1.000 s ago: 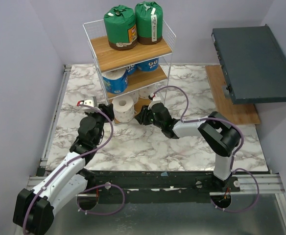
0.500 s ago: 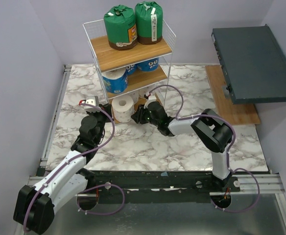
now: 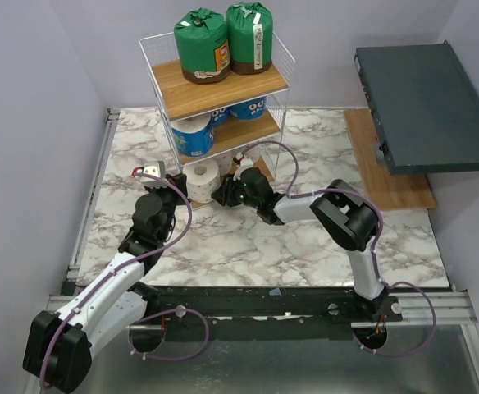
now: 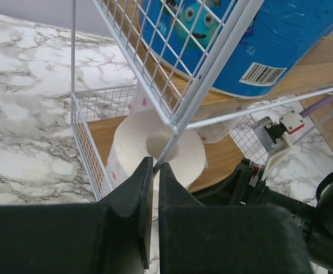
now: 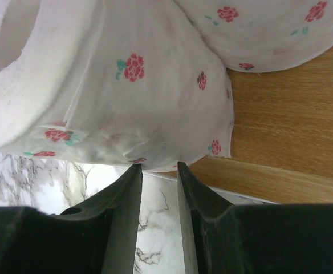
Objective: Place and organize the paper towels onto the shelf
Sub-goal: Place the paper towel on the shelf.
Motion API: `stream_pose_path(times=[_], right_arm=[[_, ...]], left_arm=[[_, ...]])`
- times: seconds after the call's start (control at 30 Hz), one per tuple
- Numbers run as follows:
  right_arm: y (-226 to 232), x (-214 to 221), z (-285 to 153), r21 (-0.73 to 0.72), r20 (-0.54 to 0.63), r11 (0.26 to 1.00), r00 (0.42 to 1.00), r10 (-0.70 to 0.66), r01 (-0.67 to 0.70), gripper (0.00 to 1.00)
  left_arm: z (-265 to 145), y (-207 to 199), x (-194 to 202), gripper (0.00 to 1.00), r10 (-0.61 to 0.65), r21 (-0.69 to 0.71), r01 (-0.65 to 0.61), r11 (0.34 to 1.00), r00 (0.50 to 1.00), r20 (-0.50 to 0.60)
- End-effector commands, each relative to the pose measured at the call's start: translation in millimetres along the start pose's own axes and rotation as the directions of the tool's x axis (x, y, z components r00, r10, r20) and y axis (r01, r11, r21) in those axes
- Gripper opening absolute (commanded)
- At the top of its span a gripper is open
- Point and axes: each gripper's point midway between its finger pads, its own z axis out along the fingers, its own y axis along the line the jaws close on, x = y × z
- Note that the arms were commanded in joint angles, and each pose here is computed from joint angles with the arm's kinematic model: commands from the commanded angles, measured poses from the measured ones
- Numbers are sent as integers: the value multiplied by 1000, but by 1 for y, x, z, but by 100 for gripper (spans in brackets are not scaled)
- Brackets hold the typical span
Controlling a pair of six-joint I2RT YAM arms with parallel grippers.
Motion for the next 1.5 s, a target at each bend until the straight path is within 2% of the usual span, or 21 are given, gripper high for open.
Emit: stream_pose_path(times=[0.0,0.63,0.9,1.3,1.33,1.47], right_arm=[[6,-1,12,-33,3,999,1000,17,-16,34],[11,-6,32,-46,11,997,998,57,-57,34],[7,-6,8,-21,5,1000,1000,23,-23,35],[23,-13,-38,-63,-12,998,1000,-6,5,46],[24,-15,-42,-63,-13,998,1000,-10,9,47],[29,-22,-66,-59,1,998,1000,-21,21,51]], left_arm=[[1,-18,-11,0,-44,77,43,996,999,15],[-2,-18,-3,0,-63,82,64,995,998,-6],[-2,-13,-6,0,-58,60,57,997,998,8],[-5,-8,-15,0,-57,27,57,998,998,29],[-6,-8,-15,0,-61,25,60,998,998,25],[-10,-2,-10,14,-78,-15,78,997,997,-15]])
